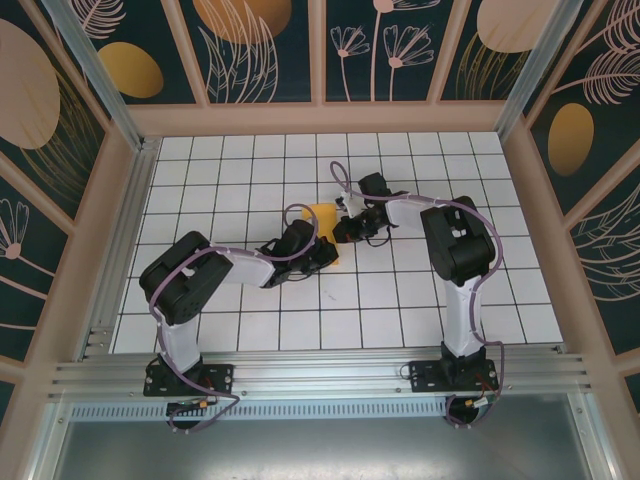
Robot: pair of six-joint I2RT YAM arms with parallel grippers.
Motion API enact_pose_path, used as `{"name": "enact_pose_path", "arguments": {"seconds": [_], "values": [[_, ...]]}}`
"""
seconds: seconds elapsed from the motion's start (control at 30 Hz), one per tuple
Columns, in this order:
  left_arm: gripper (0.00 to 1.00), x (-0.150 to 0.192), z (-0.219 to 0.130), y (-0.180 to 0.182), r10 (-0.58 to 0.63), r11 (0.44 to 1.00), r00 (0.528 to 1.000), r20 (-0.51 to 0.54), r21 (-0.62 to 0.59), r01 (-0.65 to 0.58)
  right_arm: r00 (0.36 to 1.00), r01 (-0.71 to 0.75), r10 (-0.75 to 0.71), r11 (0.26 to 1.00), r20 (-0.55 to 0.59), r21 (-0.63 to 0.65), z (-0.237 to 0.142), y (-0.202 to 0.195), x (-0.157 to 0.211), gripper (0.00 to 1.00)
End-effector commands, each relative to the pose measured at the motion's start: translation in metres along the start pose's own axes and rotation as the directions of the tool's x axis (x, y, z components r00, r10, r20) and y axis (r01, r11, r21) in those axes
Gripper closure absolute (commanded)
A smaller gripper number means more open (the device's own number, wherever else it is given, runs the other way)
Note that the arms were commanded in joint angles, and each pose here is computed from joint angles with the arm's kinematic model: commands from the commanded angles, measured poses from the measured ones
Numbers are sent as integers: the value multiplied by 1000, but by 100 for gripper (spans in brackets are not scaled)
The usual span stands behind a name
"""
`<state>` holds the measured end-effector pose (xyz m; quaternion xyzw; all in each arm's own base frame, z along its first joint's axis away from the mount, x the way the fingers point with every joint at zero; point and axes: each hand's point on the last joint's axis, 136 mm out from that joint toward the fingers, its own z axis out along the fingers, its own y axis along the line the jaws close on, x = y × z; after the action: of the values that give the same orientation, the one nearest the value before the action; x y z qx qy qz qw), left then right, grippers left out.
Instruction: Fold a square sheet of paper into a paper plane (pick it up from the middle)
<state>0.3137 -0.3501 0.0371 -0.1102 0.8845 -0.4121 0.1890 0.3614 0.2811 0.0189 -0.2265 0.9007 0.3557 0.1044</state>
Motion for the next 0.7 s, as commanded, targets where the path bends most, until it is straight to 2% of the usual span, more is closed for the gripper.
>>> {"name": "enact_pose_path", "arguments": {"seconds": [0.0,0.27,0.5,0.67], "values": [[95,5,0,-6,19,1000,1000,-16,21,-19,1000,-7,8,998,-27,60,3,-6,6,100],[95,18,15,4,19,1000,997,-72,-7,-20,999,-10,12,998,-32,63,3,-8,8,100],[96,24,21,30,1,996,997,-76,-89,-7,999,-11,13,998,-32,67,3,-8,9,100],[96,24,20,34,17,993,997,-73,-115,-26,999,-12,15,998,-34,69,3,-8,10,100]]}}
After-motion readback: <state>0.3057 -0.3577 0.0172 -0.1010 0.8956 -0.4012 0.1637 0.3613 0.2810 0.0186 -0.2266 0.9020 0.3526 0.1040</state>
